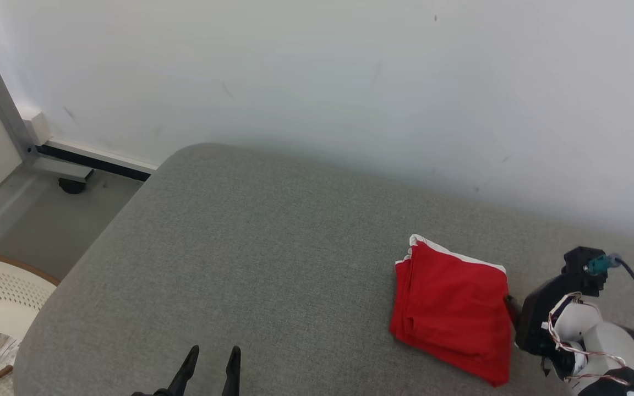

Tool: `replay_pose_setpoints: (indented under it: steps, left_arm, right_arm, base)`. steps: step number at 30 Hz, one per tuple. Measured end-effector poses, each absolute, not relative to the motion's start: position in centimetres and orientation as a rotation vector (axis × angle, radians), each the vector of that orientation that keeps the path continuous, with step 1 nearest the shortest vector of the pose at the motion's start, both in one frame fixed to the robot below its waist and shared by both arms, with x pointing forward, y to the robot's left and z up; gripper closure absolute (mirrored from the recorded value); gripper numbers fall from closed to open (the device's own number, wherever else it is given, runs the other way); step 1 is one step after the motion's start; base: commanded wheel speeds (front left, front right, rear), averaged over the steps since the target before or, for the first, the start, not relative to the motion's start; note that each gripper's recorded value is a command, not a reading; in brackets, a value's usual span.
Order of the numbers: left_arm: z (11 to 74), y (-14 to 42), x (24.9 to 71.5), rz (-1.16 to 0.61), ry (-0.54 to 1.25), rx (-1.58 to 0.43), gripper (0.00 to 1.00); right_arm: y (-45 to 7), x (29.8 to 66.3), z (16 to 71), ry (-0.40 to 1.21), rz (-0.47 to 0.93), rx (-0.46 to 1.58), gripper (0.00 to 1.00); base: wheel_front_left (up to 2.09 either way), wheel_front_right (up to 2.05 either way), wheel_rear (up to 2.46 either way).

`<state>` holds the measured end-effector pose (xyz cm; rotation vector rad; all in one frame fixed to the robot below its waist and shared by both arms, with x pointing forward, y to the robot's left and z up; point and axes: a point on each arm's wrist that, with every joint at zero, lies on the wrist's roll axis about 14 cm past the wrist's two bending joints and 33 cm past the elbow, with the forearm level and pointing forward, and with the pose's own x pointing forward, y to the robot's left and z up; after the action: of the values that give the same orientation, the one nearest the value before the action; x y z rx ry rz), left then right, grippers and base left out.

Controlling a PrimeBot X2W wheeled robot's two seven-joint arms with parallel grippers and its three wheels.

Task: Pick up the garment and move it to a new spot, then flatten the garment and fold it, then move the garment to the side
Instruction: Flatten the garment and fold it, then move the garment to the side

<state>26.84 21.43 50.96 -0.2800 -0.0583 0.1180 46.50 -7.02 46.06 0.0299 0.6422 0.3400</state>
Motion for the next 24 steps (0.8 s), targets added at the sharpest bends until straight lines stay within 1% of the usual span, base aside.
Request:
replay_pose_setpoints:
  steps: [6, 11, 14, 24]
  left_arm:
    - [50.1, 20.9, 27.2, 0.107, -0.023, -0.281, 0.0]
    - [49.5, 20.9, 27.2, 0.112, -0.001, -0.283, 0.0]
    - [49.2, 21.1, 27.0, 0.122, 0.007, -0.282, 0.0]
    - [48.7, 21.5, 26.6, 0.14, 0.031, -0.269, 0.0]
  right_arm:
    - [-6.5, 45.5, 42.8, 0.712, 0.309, 0.073, 0.0]
    - [-6.5, 45.3, 41.1, 0.759, 0.291, 0.045, 0.0]
    - [-6.1, 45.2, 40.4, 0.777, 0.284, 0.075, 0.0]
    - [-6.0, 45.1, 38.7, 0.826, 0.263, 0.075, 0.0]
  base:
    - [0.0, 0.0, 0.0]
    - [0.0, 0.0, 0.0]
    - [0.0, 0.0, 0.0]
    - [0.0, 0.0, 0.0]
